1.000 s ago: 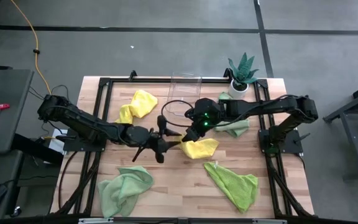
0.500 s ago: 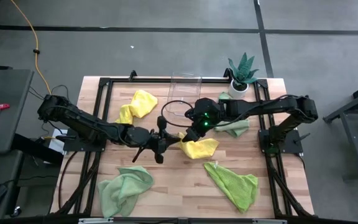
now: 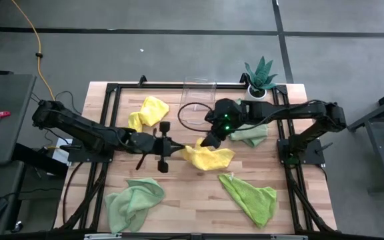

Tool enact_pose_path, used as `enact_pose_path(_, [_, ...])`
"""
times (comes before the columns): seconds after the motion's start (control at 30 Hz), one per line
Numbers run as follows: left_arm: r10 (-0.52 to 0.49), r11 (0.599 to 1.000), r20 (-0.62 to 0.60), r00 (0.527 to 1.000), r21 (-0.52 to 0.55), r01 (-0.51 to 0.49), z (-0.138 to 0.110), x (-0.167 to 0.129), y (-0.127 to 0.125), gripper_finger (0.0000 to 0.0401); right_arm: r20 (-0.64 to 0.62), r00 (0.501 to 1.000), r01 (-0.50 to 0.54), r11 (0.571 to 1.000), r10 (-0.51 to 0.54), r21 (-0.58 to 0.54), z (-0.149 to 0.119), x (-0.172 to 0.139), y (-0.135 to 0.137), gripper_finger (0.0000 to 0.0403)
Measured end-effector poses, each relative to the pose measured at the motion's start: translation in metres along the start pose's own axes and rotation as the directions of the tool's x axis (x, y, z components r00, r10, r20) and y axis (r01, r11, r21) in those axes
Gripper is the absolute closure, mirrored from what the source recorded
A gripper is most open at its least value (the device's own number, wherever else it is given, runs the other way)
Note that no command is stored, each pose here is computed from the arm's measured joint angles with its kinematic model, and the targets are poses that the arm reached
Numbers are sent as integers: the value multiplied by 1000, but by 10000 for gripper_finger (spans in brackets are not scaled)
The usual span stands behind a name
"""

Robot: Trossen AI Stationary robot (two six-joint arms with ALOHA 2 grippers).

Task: Fold microfiber towels
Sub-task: Fold the right yellow towel

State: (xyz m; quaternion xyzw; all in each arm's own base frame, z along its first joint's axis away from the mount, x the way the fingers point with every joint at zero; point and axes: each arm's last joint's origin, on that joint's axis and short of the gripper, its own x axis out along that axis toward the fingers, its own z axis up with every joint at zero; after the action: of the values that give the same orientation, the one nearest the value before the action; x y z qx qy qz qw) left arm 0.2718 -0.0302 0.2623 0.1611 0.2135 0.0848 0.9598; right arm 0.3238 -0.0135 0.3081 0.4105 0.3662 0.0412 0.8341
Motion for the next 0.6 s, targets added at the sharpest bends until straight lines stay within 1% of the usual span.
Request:
enact_pose_path(0.03, [-18, 998, -15, 1000, -53, 17, -1, -4, 1, 401, -9, 1000, 20, 999, -20, -27, -2, -3, -1, 275])
enact_pose_path(0.1, [-74, 983, -57, 996, -171, 64, -4, -12, 2, 401, -33, 994, 101, 992, -103, -70, -7, -6, -6, 255])
enact_pose_path(0.17, [-136, 953, -88, 987, -284, 106, -7, -15, 1, 401, -74, 979, 181, 976, -191, -125, -14, -5, -11, 242])
enact_pose_path(0.23, [-185, 924, -150, 971, -362, 120, -14, -18, -1, 401, -107, 957, 246, 951, -269, -189, -22, -2, -15, 234])
enact_pose_path(0.3, [-223, 894, -191, 956, -430, 123, -19, -16, -4, 401, -123, 938, 289, 926, -325, -242, -29, 4, -21, 231])
enact_pose_path(0.43, [-317, 828, -253, 914, -543, 137, -34, -10, -14, 401, -130, 935, 280, 913, -329, -298, -41, 15, -33, 229])
enact_pose_path(0.5, [-358, 793, -289, 888, -596, 126, -43, -6, -20, 401, -137, 932, 281, 907, -336, -313, -47, 21, -42, 229])
enact_pose_path(0.57, [-396, 761, -336, 854, -641, 101, -52, -3, -26, 401, -109, 940, 272, 902, -324, -334, -51, 27, -50, 229])
enact_pose_path(0.6, [-407, 743, -339, 848, -663, 92, -55, 1, -29, 401, -96, 943, 271, 901, -320, -339, -54, 30, -54, 229])
